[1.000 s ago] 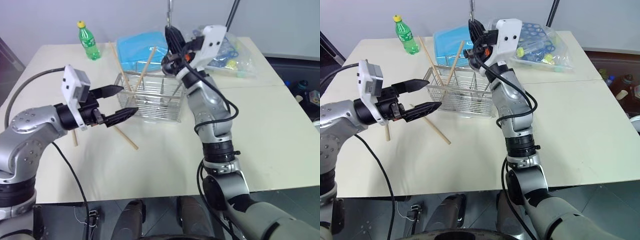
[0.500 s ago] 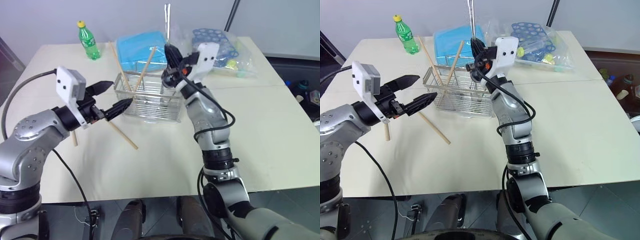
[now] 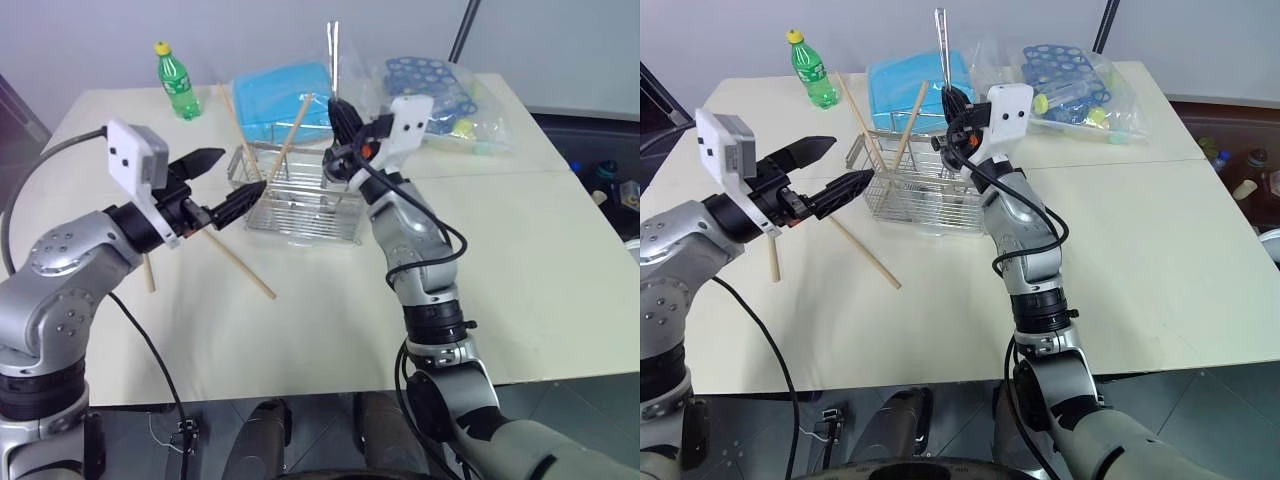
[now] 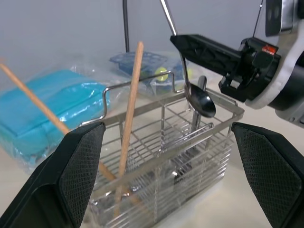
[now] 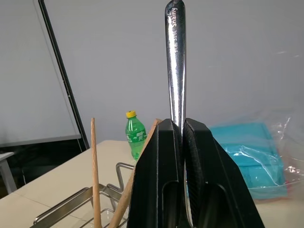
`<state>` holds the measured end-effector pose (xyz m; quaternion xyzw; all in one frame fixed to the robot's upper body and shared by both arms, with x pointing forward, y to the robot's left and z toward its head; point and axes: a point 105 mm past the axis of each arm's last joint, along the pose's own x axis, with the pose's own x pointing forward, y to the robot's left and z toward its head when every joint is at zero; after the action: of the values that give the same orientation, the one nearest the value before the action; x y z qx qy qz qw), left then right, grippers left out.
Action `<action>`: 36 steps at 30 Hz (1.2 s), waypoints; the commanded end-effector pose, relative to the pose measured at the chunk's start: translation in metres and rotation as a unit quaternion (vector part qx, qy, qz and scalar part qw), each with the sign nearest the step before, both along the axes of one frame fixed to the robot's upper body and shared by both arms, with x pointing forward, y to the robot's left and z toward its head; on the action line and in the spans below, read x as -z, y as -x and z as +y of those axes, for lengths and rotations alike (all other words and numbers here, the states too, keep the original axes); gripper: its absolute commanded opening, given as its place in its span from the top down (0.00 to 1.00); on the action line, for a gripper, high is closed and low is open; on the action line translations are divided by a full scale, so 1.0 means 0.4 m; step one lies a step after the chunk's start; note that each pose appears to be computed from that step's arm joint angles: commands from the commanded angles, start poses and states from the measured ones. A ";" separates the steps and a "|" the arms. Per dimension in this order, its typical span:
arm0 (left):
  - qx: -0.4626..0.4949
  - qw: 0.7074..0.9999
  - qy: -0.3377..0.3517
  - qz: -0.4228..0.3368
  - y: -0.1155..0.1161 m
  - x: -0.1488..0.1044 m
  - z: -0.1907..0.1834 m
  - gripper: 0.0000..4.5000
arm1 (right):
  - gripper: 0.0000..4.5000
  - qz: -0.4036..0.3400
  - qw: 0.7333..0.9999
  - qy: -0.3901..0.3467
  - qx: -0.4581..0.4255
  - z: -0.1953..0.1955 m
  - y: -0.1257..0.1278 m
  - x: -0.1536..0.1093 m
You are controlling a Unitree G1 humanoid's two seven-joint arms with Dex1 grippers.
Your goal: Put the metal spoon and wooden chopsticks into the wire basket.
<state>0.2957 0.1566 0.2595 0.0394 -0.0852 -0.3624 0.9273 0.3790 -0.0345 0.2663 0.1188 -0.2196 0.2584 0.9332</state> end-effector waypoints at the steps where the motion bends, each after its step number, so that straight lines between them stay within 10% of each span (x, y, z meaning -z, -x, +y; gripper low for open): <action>1: 0.001 1.000 0.002 -0.024 0.009 -0.030 0.001 0.00 | 0.83 -0.041 0.999 -0.011 0.003 -0.005 0.026 -0.047; 10: 0.003 1.000 0.002 -0.028 0.005 -0.040 0.001 0.00 | 0.02 -0.042 0.999 -0.008 0.019 -0.015 0.023 -0.046; 24: -0.098 0.995 0.002 -0.026 -0.019 -0.024 0.119 0.00 | 0.02 -0.091 0.992 0.086 -0.008 -0.103 0.103 -0.160; 36: -0.174 0.983 0.058 0.014 -0.023 0.086 0.119 0.00 | 0.02 0.017 0.980 0.180 -0.081 -0.163 0.229 -0.009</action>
<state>0.3085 0.2084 0.2171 -0.0163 -0.0608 -0.2020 0.9774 0.3020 -0.1008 0.2645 -0.0244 -0.1309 0.3444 0.9293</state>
